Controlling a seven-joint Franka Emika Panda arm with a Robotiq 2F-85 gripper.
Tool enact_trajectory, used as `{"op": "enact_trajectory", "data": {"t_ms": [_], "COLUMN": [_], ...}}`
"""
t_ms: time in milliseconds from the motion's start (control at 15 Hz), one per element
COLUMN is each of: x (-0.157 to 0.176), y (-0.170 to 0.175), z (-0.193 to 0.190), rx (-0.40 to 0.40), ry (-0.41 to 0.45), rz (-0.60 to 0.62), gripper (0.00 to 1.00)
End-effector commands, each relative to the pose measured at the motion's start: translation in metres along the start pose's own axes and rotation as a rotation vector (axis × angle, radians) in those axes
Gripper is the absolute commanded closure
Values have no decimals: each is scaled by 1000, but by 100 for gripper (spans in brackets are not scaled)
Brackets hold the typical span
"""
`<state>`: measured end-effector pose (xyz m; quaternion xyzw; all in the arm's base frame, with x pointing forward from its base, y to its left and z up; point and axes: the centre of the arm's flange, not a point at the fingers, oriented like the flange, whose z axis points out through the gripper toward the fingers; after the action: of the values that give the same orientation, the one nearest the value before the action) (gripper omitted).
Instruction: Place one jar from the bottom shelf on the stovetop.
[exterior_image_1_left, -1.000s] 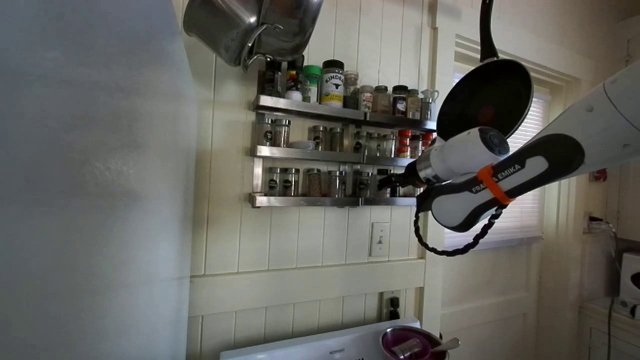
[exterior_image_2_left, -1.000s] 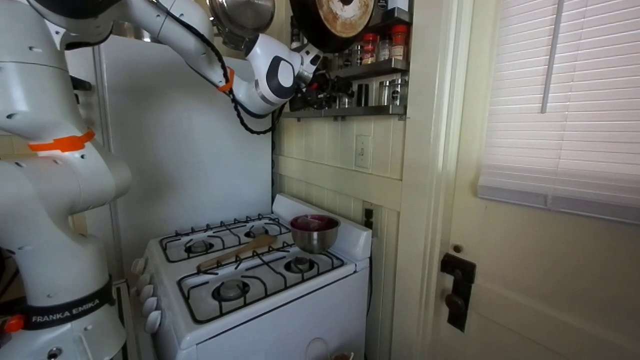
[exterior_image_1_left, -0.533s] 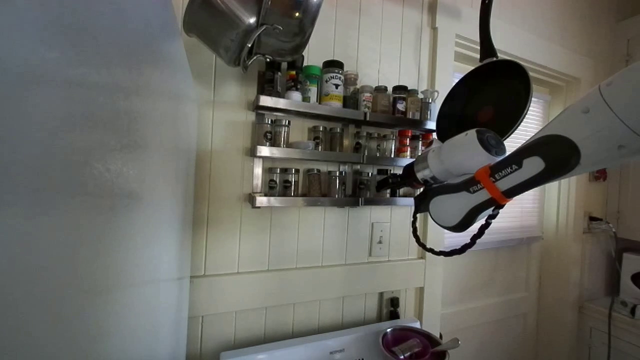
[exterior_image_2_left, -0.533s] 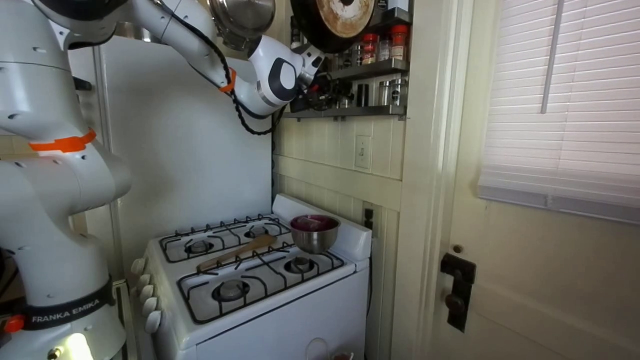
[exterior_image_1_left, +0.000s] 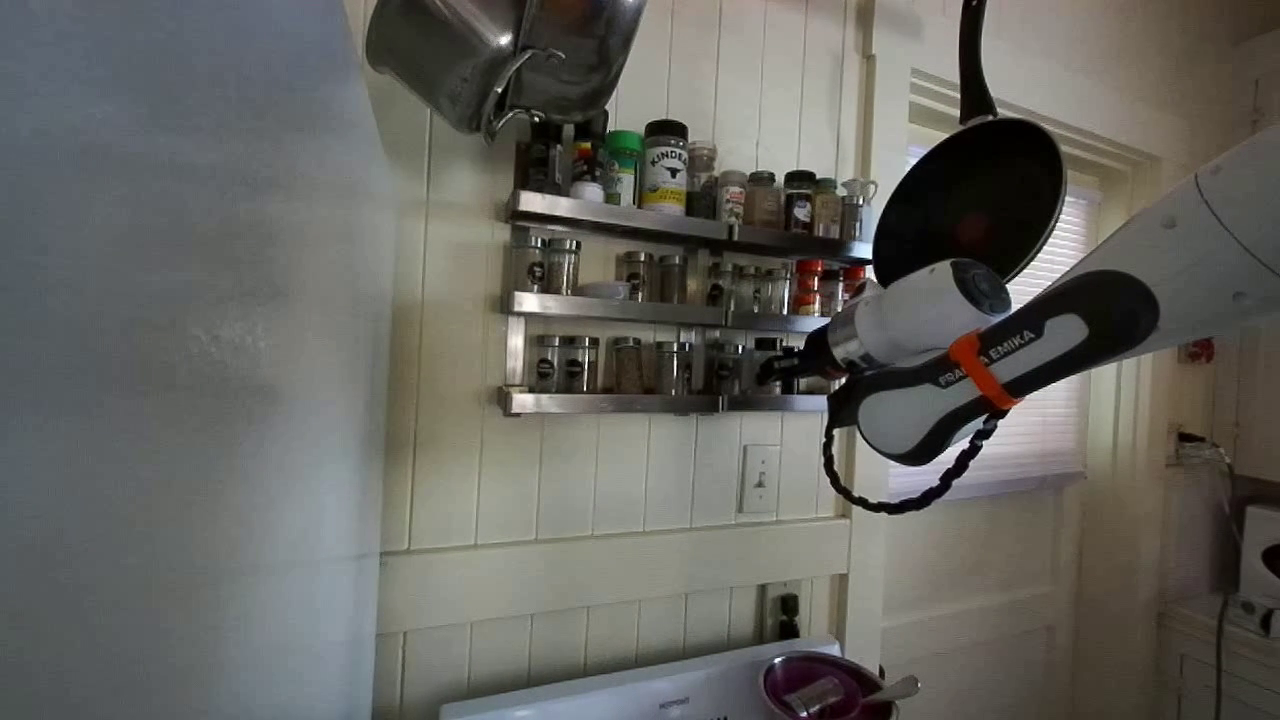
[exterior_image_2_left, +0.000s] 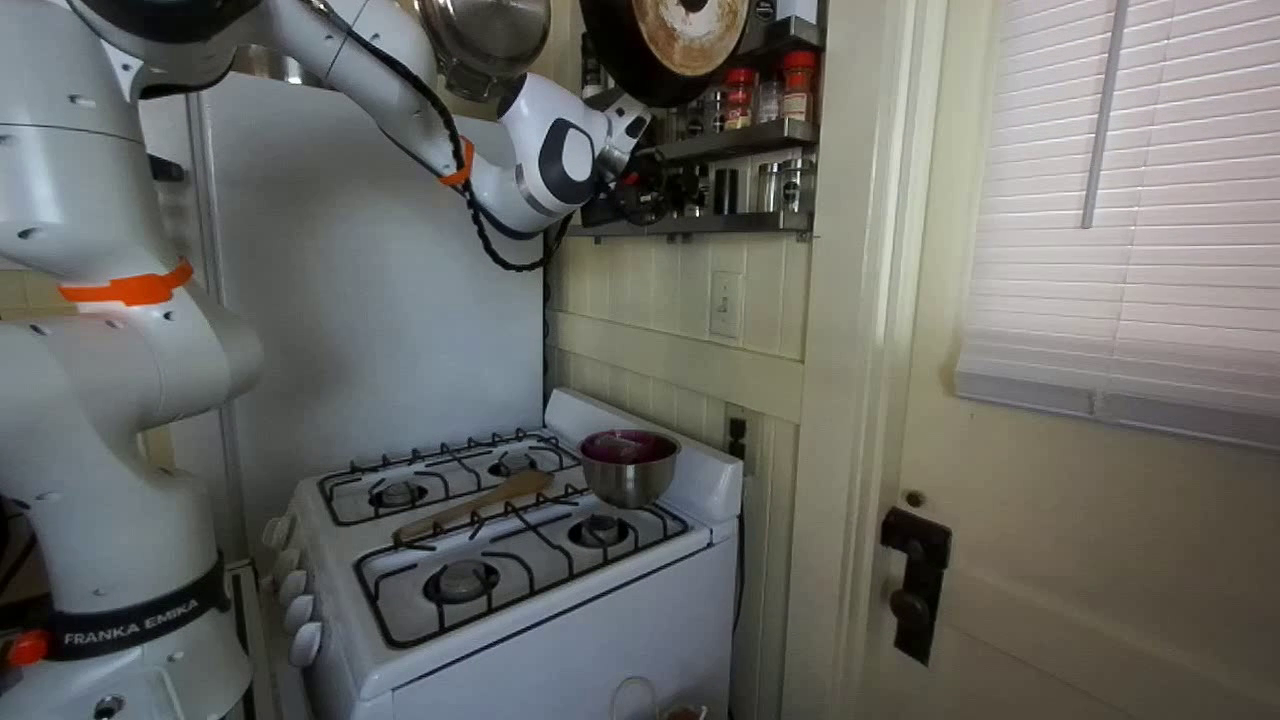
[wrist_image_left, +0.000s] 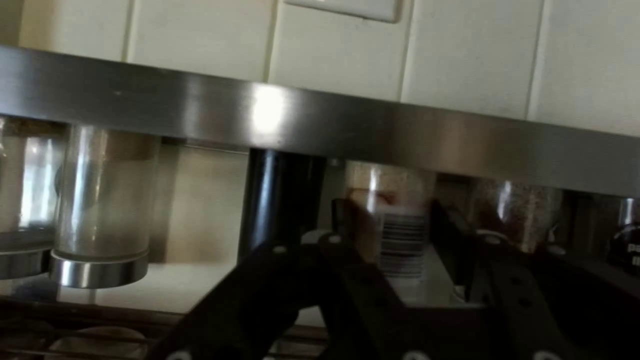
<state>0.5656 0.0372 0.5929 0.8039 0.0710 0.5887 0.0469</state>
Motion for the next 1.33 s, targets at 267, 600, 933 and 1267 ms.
{"op": "enact_trajectory", "data": {"t_ms": [267,600,933,1267], "x": [-4,-10,-8,-4], "y": [-12,-21,-21,-15], "z": [4,-7,-13,-10], "rx": [-2,-2,-13,-7], "ry": [-9,5,18,9], "rz": [-38,-70,-83,-68], "gripper": [83,85,88,26]}}
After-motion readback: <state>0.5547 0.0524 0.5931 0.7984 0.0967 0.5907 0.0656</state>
